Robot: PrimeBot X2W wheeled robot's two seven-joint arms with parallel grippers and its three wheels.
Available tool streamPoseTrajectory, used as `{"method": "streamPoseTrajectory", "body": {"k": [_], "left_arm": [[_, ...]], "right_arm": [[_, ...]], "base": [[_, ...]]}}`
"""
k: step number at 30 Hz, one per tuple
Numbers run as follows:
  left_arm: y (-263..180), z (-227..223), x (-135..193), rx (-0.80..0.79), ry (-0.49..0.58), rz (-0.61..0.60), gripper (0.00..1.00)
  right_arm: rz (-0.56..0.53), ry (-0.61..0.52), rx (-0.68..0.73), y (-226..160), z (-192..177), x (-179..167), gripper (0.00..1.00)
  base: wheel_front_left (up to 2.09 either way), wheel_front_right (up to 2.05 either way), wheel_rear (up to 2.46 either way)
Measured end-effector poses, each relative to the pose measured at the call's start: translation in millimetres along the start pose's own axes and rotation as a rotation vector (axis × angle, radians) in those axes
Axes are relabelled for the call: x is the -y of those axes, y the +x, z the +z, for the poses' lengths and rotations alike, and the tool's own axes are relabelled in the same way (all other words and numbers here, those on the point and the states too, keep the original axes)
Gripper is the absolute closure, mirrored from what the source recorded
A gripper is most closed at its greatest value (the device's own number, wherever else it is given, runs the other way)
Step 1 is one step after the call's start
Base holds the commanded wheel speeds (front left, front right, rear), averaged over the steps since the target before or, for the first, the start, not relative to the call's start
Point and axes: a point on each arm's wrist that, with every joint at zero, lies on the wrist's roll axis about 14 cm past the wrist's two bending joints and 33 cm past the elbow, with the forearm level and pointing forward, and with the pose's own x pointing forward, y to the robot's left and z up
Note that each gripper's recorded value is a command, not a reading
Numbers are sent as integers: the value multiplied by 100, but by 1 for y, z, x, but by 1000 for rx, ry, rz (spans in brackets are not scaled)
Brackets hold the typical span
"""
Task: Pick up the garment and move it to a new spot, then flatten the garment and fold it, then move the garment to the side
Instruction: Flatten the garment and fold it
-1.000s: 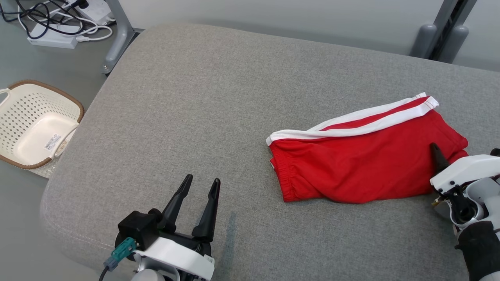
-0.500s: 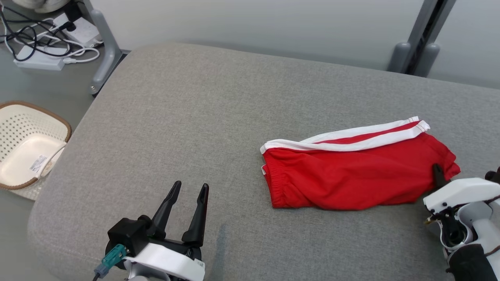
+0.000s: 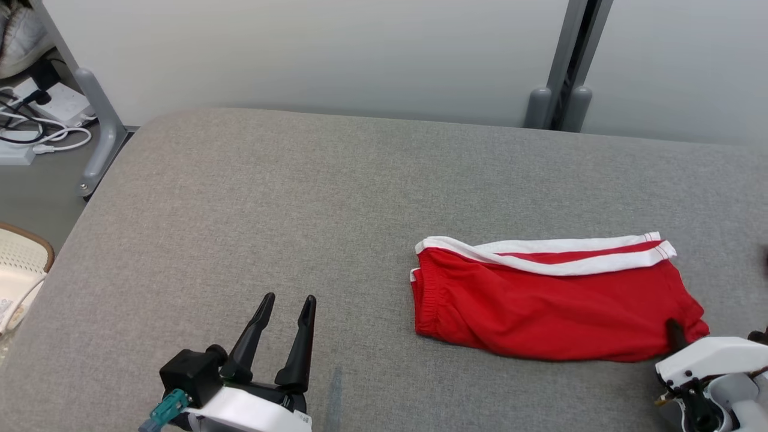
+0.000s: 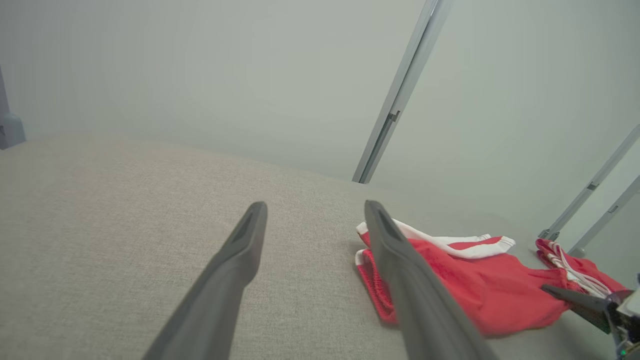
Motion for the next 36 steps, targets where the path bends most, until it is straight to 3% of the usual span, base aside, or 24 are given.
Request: {"method": "streamPoseTrajectory", "body": {"k": [5, 11, 19, 25, 33, 36], "left_arm": [[0, -2, 6, -4, -30, -13, 0], [0, -2, 2, -3, -39, -2, 0], [-3, 1, -6, 4, -28, 22, 0], [-7, 3, -7, 12, -22, 23, 0], [-10, 5, -8, 20, -17, 26, 0], [-13, 4, -10, 16, -15, 34, 0]], "right_arm": [[-59, 12, -33, -9, -4, 24, 100], [-35, 28, -17, -4, -2, 12, 100], [152, 44, 77, 2, 21, -56, 100], [351, 7, 133, -14, 34, -119, 100], [562, -52, 86, -44, 13, -181, 100], [592, -67, 42, -50, -3, -189, 100]], "base": [[0, 0, 0], [0, 0, 0], [0, 0, 0], [0, 0, 0], [0, 0, 0], [0, 0, 0]]}}
